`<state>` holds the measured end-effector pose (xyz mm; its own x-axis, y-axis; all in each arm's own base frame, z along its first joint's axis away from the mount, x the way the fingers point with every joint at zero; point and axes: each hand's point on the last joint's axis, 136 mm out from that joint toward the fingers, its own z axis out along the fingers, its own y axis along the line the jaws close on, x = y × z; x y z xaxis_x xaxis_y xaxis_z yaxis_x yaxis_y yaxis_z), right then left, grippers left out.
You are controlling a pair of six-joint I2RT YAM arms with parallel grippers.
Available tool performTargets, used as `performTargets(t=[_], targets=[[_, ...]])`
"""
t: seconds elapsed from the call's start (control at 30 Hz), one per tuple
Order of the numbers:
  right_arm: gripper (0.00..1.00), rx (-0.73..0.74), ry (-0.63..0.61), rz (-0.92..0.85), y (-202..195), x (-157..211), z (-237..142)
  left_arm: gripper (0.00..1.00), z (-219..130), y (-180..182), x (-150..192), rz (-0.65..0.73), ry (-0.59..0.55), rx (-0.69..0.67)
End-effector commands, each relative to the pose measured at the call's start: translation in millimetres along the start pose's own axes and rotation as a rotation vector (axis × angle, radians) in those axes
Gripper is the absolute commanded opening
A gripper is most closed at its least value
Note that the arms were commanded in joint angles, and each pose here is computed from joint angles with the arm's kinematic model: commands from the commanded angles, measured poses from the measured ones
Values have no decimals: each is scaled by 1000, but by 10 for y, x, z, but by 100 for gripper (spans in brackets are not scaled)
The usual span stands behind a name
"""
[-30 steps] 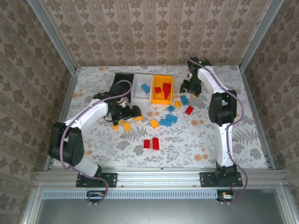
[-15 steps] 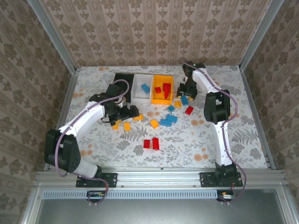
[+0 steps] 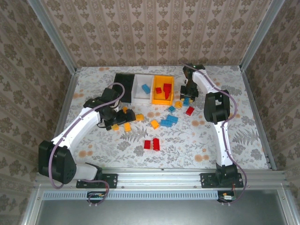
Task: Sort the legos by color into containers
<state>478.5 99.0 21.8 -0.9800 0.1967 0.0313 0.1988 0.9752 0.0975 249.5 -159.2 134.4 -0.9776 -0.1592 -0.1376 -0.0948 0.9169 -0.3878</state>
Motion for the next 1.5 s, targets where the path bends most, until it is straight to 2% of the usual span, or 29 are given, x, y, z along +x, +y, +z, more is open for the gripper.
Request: performTargets(t=[0.0,0.13,0.2,0.37,0.43,0.57,0.67,0.8,0.97,1.17,1.4,1.47], targets=[[35,27,3,1,-82,32,-91,100,-3,26,24,-39,4,1],[32,-29,-80,30,-65,-50,-426,100,4,-34,-36,-39,0,16],[31,-102,-134,47,27,-111,-671,100,-6,-73,-74,-38,-8,26],[30,-488,-338,37,633,-299,-1494,100,-12,-126,-133,-48,-29,49],[30,-661,-375,59,871,-349,-1748,100,-15,-128,-130,-51,-33,53],[30,-970,-315,59,1426,-351,-1998,100,-20,-83,-100,-62,-39,49],[30,-1064,-256,-33,1868,-228,-2081,100,-39,-60,-75,-72,-48,49],[31,-1114,-194,-139,2375,-52,-2067,100,-43,-19,-30,-97,-55,51],[30,-1110,-159,-127,2693,-45,-1839,100,-97,39,39,-123,-78,49],[32,-1029,-121,-101,2802,-55,-1401,100,-189,157,166,-147,-95,28],[33,-973,-115,-61,2762,-115,-1160,100,-281,246,247,-173,-123,16],[37,-973,-111,-57,2767,-125,-1136,100,-288,272,280,-181,-126,15]])
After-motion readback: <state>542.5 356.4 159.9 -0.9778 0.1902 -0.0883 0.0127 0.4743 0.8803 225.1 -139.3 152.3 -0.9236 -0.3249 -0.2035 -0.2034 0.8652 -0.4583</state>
